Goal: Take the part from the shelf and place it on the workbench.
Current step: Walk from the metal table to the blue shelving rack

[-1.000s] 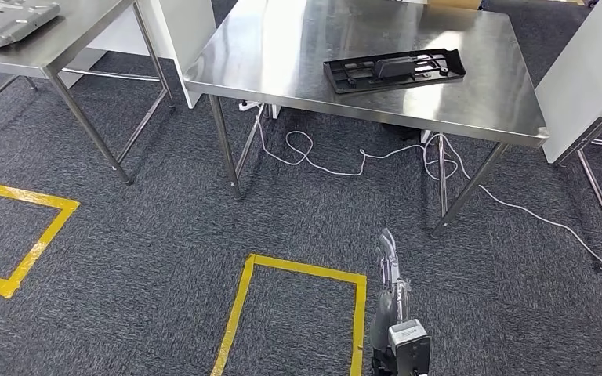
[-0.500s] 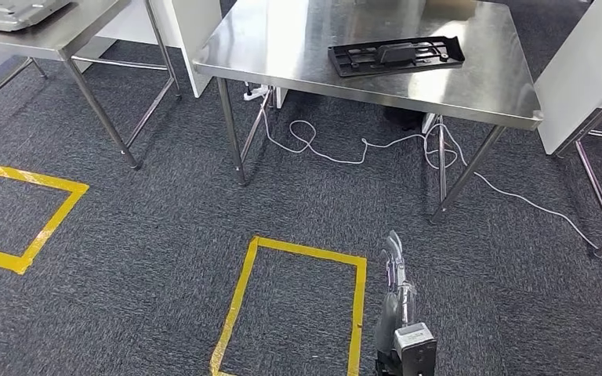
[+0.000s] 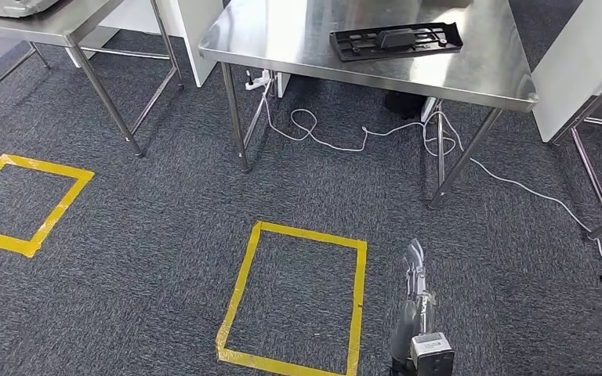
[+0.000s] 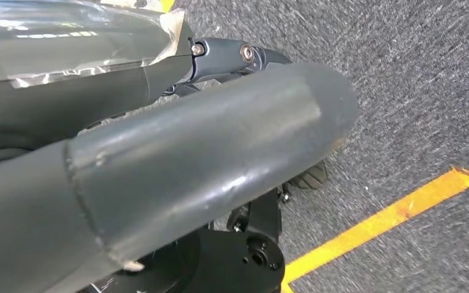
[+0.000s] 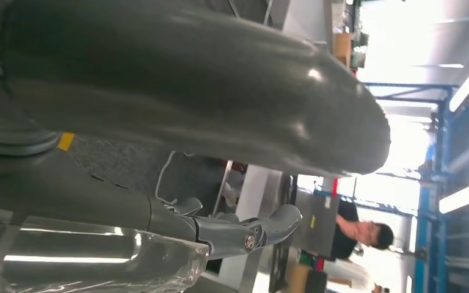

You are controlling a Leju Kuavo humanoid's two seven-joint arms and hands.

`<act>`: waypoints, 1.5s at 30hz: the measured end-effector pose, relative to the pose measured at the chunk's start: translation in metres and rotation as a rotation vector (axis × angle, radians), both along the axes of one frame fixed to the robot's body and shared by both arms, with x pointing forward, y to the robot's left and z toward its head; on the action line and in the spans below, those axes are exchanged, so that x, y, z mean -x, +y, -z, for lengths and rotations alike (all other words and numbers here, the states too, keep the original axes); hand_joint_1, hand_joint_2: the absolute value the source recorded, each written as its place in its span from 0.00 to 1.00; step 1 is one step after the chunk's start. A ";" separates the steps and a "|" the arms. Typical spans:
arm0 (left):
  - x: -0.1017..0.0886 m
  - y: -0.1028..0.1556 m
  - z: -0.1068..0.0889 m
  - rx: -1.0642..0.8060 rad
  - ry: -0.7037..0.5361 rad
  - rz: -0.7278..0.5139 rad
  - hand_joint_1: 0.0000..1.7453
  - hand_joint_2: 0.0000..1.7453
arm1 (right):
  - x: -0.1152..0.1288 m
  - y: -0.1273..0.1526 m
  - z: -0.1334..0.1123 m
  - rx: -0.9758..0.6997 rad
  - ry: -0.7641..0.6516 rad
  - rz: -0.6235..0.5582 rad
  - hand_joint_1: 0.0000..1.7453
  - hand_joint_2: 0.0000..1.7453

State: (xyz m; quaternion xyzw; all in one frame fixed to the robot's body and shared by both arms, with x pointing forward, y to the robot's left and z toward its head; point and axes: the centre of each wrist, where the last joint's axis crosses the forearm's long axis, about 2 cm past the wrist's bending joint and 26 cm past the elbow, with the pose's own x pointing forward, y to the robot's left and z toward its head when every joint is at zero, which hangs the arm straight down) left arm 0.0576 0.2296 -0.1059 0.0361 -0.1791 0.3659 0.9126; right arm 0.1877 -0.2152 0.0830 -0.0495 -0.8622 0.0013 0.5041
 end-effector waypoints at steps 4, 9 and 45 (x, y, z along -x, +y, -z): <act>0.001 0.001 0.000 -0.006 -0.001 0.033 0.00 0.00 | 0.006 -0.005 0.002 -0.011 0.011 0.034 0.00 0.00; 0.001 0.002 0.000 -0.006 -0.003 0.049 0.00 0.00 | 0.014 -0.010 0.004 -0.014 0.026 0.057 0.00 0.00; 0.001 0.005 0.001 -0.024 -0.003 0.087 0.00 0.00 | 0.027 -0.023 0.004 -0.016 0.031 0.118 0.00 0.00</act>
